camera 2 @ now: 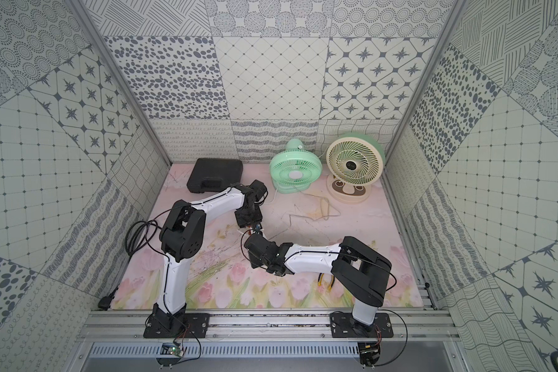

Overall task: Unplug the desk fan from the power strip
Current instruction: Remove the plug from the socket.

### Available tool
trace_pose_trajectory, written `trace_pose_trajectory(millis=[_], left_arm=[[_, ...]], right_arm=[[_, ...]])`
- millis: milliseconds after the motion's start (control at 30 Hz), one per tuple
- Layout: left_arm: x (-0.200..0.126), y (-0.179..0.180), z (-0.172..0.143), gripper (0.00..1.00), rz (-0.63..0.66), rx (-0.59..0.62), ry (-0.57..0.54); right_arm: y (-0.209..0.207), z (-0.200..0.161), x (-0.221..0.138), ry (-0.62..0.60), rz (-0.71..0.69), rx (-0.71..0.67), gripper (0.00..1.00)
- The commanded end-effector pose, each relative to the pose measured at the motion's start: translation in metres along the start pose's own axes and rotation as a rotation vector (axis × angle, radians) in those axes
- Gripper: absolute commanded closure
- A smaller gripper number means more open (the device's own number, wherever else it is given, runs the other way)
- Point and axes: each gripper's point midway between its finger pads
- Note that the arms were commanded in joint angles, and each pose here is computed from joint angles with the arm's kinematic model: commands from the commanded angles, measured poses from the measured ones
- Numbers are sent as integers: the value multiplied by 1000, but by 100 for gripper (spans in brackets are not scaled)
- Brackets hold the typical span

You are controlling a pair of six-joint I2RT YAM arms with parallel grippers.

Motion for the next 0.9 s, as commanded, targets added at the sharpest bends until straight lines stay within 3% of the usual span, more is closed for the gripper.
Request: trace_pose_trajectory(millis=[0, 200, 433, 867], left_arm=[[22, 40, -30, 100, 169, -15, 130], [22, 40, -30, 100, 166, -15, 132], [22, 40, -30, 100, 166, -14, 132], [22, 41, -31, 100, 167, -15, 133]], right_arm=[[-10, -3, 6, -16, -111, -91, 100], [-3, -2, 3, -48, -173, -178, 100], [-1, -3, 4, -46, -174, -182, 100], [-13, -4, 4, -6, -107, -22, 100]])
Point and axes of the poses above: each gripper's point midway between its finger pads, its own x axis out along the fingers, its own y axis along the line the jaws close on, z = x × y, and after that the axes turned 4 degrees about x, right-handed
